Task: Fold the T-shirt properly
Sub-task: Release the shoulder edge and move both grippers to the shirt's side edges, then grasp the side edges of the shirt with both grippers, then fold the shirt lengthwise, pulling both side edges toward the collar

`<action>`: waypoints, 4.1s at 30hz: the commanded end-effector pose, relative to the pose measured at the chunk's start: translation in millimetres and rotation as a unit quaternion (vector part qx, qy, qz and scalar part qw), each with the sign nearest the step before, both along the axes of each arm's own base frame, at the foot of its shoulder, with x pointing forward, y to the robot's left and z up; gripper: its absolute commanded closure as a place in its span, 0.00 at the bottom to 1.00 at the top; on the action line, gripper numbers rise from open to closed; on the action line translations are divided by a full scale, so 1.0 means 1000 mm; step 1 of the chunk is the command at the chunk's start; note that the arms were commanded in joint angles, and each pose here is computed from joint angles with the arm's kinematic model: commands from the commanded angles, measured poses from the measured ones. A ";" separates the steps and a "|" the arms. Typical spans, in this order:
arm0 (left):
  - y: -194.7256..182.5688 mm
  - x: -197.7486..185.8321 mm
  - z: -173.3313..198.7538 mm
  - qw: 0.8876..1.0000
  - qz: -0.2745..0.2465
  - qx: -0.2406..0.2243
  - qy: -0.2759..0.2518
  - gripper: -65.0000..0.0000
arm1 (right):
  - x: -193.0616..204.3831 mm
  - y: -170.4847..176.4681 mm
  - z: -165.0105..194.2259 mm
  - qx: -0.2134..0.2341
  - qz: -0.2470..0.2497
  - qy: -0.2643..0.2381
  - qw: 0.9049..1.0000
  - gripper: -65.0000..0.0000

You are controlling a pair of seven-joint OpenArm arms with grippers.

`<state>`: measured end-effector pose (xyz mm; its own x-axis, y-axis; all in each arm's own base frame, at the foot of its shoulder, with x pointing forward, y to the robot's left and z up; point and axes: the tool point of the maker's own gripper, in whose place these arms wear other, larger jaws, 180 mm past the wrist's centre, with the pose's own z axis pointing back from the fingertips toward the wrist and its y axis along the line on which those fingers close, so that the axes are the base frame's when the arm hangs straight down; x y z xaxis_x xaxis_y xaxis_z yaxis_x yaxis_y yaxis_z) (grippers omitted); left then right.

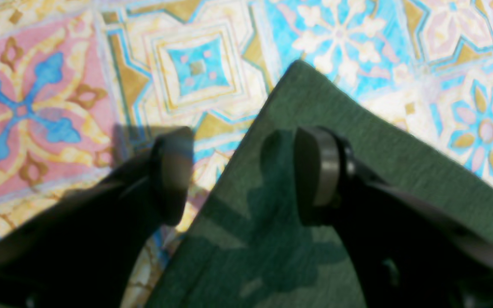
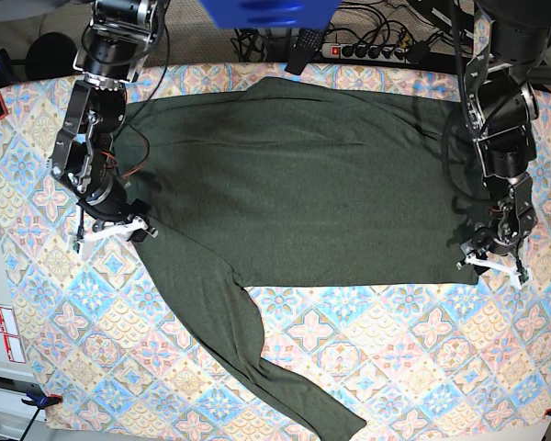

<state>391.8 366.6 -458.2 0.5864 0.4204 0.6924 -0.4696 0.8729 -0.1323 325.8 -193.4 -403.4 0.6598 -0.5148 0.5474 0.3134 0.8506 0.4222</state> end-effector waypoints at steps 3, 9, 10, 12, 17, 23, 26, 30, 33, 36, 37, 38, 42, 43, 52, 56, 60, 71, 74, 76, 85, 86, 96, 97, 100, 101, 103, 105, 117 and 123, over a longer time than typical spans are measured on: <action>0.000 0.013 0.013 1.000 -0.002 0.006 -0.023 0.41 | 0.012 -0.004 0.016 -0.007 -0.002 -0.029 1.000 0.67; -0.015 0.007 0.000 1.000 -0.009 -0.006 -0.013 0.41 | 0.012 -0.004 0.016 -0.007 -0.002 -0.029 1.000 0.67; -0.016 0.006 -0.002 1.000 -0.010 -0.007 -0.012 0.42 | 0.012 -0.004 0.017 -0.007 -0.002 -0.030 1.000 0.67; -0.021 0.006 -0.004 1.000 -0.013 -0.010 -0.011 0.46 | 0.012 -0.004 0.017 -0.007 -0.002 -0.030 1.000 0.67; -0.044 0.003 -0.017 0.999 -0.040 -0.013 0.004 0.74 | 0.012 -0.004 0.017 -0.007 -0.002 -0.030 1.000 0.67; -0.048 0.002 -0.019 0.998 -0.054 -0.006 0.010 1.00 | 0.012 -0.004 0.017 -0.007 -0.002 -0.030 1.000 0.67; -0.046 0.002 -0.018 0.999 -0.053 -0.005 0.008 1.00 | 0.014 -0.004 0.018 -0.007 -0.002 -0.031 0.999 0.67; -0.037 0.000 -0.011 0.998 -0.056 0.010 0.000 1.00 | 0.013 -0.003 0.014 -0.005 -0.001 -0.025 1.000 0.66; -0.037 -0.001 0.005 0.996 -0.074 0.037 -0.026 1.00 | 0.016 0.000 0.005 -0.003 0.007 -0.013 1.000 0.66; -0.039 -0.008 0.016 0.993 -0.090 0.056 -0.044 1.00 | 0.040 0.004 0.023 -0.012 0.026 -0.033 0.999 0.61; -0.039 -0.009 0.019 0.992 -0.094 0.061 -0.049 1.00 | 0.043 0.003 0.023 -0.017 0.032 -0.032 0.999 0.58; -0.040 -0.012 0.021 0.992 -0.097 0.065 -0.052 1.00 | 0.045 0.001 0.022 -0.023 0.037 -0.028 0.999 0.56; -0.041 -0.026 0.020 0.990 -0.106 0.074 -0.052 1.00 | 0.060 -0.006 0.018 -0.047 0.062 -0.012 0.997 0.48; -0.042 -0.029 0.021 0.990 -0.107 0.076 -0.053 1.00 | 0.066 -0.005 0.017 -0.053 0.071 -0.008 0.996 0.48; -0.046 -0.048 0.044 0.982 -0.136 0.109 -0.077 1.00 | 0.092 -0.020 -0.003 -0.121 0.110 0.013 0.987 0.47; -0.050 -0.057 0.053 0.978 -0.147 0.119 -0.087 1.00 | 0.096 -0.027 -0.016 -0.135 0.111 0.023 0.984 0.47; -0.037 -0.064 0.066 0.978 -0.129 0.130 -0.099 1.00 | 0.092 -0.035 -0.031 -0.149 0.110 0.034 0.982 0.47; -0.035 -0.072 0.062 0.979 -0.128 0.129 -0.092 1.00 | 0.076 -0.025 -0.061 -0.135 0.161 0.040 0.977 0.47; -0.036 -0.073 0.060 0.979 -0.128 0.128 -0.090 1.00 | 0.076 -0.025 -0.062 -0.135 0.161 0.041 0.977 0.53; -0.036 -0.073 0.060 0.979 -0.128 0.128 -0.090 1.00 | 0.076 -0.026 -0.062 -0.133 0.159 0.042 0.977 0.65; -0.036 -0.074 0.060 0.980 -0.127 0.127 -0.090 1.00 | 0.077 -0.025 -0.060 -0.132 0.159 0.037 0.978 1.00; -0.036 -0.074 0.060 0.980 -0.127 0.127 -0.090 1.00 | 0.077 -0.025 -0.060 -0.132 0.159 0.036 0.978 1.00; -0.041 -0.076 0.071 0.976 -0.135 0.136 -0.103 1.00 | 0.082 -0.026 -0.013 -0.123 0.148 -0.016 0.981 1.00; -0.042 -0.076 0.073 0.975 -0.137 0.137 -0.105 1.00 | 0.081 -0.030 -0.009 -0.120 0.140 -0.017 0.983 1.00; -0.044 -0.079 0.075 0.975 -0.141 0.139 -0.106 1.00 | 0.070 -0.037 -0.005 -0.118 0.131 -0.017 0.984 1.00; -0.044 -0.080 0.074 0.975 -0.141 0.138 -0.104 1.00 | 0.067 -0.039 -0.004 -0.117 0.128 -0.018 0.985 1.00; -0.044 -0.083 0.072 0.975 -0.141 0.138 -0.101 1.00 | 0.063 -0.037 0.001 -0.120 0.133 -0.021 0.984 1.00; -0.044 -0.084 0.071 0.975 -0.141 0.138 -0.100 1.00 | 0.055 -0.036 0.002 -0.121 0.138 -0.018 0.983 1.00; -0.033 -0.117 0.092 0.971 -0.139 0.166 -0.105 1.00 | -0.001 -0.042 0.004 -0.136 0.138 -0.013 0.981 1.00; -0.017 -0.132 0.098 0.971 -0.123 0.178 -0.099 1.00 | -0.025 -0.049 0.009 -0.147 0.133 -0.015 0.980 1.00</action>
